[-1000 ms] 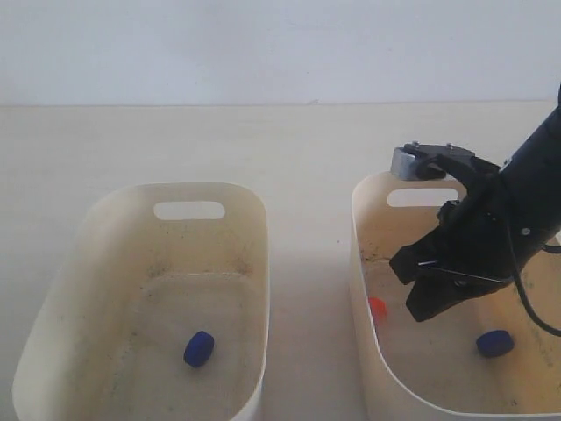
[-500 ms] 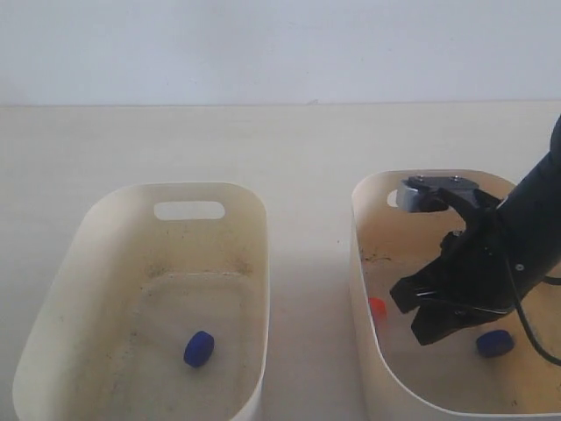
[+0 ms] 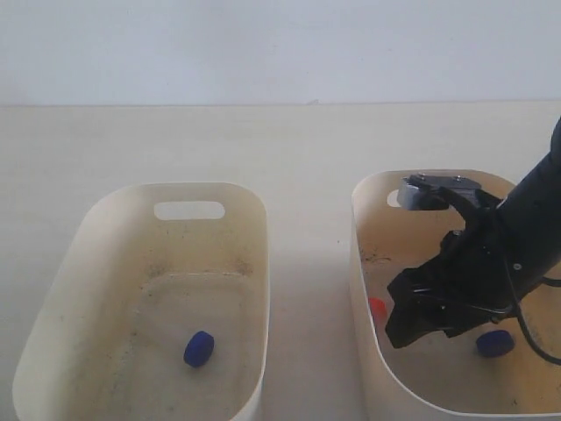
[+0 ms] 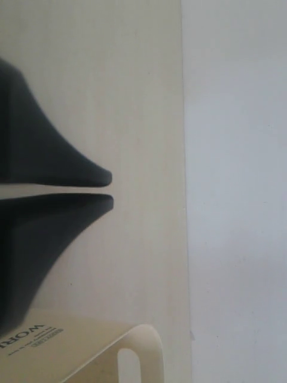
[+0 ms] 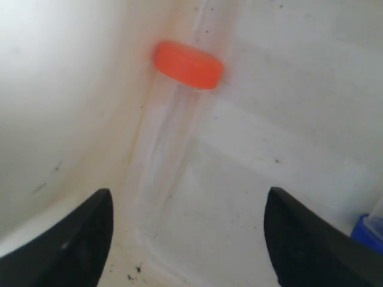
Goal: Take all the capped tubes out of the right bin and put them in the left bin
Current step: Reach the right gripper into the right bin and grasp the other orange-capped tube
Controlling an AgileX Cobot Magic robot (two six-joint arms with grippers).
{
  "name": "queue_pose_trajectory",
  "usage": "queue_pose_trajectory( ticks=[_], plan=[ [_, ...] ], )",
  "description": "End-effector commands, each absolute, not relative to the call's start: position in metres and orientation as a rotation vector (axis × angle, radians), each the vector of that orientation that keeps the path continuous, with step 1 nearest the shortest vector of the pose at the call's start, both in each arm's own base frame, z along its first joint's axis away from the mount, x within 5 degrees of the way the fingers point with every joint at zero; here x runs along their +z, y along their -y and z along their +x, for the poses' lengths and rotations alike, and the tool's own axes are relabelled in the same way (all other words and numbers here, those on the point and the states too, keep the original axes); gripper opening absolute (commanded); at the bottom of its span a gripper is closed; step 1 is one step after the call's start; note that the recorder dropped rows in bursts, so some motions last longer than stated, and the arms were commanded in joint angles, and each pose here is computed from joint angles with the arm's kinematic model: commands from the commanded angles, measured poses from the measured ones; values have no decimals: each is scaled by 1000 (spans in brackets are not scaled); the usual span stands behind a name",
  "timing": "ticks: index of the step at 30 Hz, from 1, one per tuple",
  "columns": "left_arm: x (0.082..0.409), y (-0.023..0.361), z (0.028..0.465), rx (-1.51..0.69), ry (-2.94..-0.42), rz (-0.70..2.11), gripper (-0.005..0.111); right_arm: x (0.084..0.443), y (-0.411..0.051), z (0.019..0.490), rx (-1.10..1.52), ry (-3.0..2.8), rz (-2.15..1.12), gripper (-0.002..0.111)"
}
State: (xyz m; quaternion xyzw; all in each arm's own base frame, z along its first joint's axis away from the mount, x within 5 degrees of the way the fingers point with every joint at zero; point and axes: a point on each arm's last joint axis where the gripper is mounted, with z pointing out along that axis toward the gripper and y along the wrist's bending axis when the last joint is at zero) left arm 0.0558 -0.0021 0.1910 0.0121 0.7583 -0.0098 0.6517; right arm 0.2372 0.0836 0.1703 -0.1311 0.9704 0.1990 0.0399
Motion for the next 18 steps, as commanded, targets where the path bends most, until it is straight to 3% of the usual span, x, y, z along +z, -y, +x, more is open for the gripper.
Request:
queue_pose_trajectory(
  ticks=[1,5,9,18],
  plan=[
    [193,2,56,-26,-1709,20,4,171,-82,239,613,-2962,-368,68],
    [193,2,56,-26,-1709,20,4,171,-84,238,612,-2962,-367,69],
    [193,2,56,-26,-1709,20,4,171,-94,237,602,-2947,-397,78],
    [193,2,56,-26,-1709,20,4,171,-101,239,561,-2904,-399,78]
  ],
)
